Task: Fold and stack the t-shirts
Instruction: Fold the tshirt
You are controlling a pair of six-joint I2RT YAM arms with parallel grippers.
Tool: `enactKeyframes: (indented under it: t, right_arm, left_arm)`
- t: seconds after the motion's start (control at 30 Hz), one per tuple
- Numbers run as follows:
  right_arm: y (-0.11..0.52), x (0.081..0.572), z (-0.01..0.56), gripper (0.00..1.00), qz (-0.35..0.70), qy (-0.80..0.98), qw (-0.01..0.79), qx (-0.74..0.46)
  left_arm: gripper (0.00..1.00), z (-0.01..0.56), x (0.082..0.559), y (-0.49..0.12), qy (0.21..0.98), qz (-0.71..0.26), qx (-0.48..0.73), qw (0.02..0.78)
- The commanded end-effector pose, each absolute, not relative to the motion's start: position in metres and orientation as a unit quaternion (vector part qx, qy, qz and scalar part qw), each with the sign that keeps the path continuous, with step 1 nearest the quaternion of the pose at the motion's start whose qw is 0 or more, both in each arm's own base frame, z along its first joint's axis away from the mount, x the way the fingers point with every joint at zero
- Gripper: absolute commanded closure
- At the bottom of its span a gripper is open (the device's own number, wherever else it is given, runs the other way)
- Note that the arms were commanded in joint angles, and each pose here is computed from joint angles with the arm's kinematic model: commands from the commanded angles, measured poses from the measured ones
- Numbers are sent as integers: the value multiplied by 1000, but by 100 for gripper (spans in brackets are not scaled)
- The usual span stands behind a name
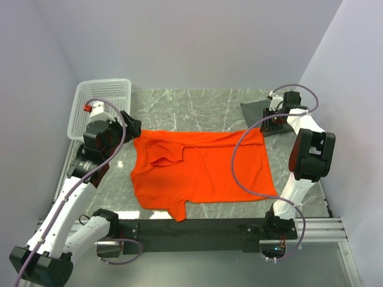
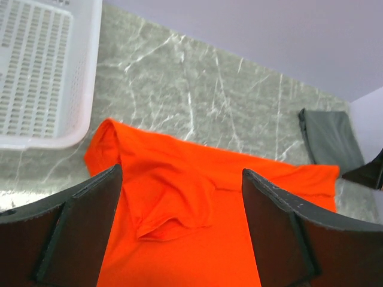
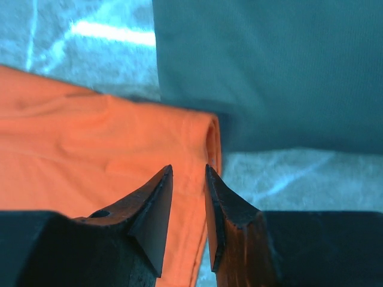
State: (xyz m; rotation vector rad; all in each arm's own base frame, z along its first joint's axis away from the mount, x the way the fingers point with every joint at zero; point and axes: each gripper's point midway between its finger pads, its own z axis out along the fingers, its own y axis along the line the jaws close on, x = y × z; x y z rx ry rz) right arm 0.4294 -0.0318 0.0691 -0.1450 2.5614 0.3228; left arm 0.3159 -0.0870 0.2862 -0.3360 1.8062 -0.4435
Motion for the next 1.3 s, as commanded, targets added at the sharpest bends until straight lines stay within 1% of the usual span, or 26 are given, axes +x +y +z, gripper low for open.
enactKeyframes:
  t: [0.0,0.2,0.27,0.37,0.4,0.5,0.6,0.8,0.87,0.9,0.93,1.0,1.1,1.17,1.2,1.23,1.27]
  right_arm:
    - [-24,444,77,65,142,949,278,-52]
    - [-28,451,62,64,138,955,260,-40]
    - [-29,450,56,65,138,957,252,-38]
    - [-28,450,56,80,140,957,253,-38]
    - [-31,448,53,92,134,958,250,-34]
    - [-41,450,57,100,100,958,266,-23]
    - [-47,454,66,100,82,957,279,-18]
    - [-53,445,55,100,65,965,254,-14]
    - [-57,445,57,100,53,965,257,-13]
    - [-58,443,58,96,51,965,257,-13]
    - [-58,443,61,88,48,964,261,-14]
    - [-61,443,67,66,41,963,267,-14]
    - [-66,441,99,52,18,953,301,-23]
    - [-67,436,115,51,6,947,318,-47]
    - [-61,428,118,48,15,945,320,-64]
    - [-57,419,137,47,14,935,337,-107]
    - [-49,409,141,46,26,930,338,-144]
  left_arm:
    - [14,253,301,-82,804,-169,-129,556]
    - [14,236,284,-78,810,-167,-134,546]
    - [14,237,281,-76,809,-166,-134,548]
    - [14,238,278,-75,808,-167,-135,548]
    - [14,236,278,-75,809,-167,-135,547]
    - [14,236,276,-76,809,-170,-136,546]
    - [14,235,275,-77,809,-173,-136,545]
    - [14,231,274,-85,811,-195,-137,534]
    - [14,227,272,-89,813,-208,-139,527]
    - [14,226,272,-91,812,-213,-140,525]
    - [14,224,271,-94,813,-223,-144,519]
    - [14,219,270,-97,815,-232,-151,509]
    - [14,214,265,-102,820,-252,-175,484]
    - [15,207,258,-107,825,-271,-200,455]
    - [15,204,254,-109,828,-277,-206,442]
    - [15,202,251,-112,830,-285,-219,427]
    - [16,192,241,-113,843,-284,-226,398]
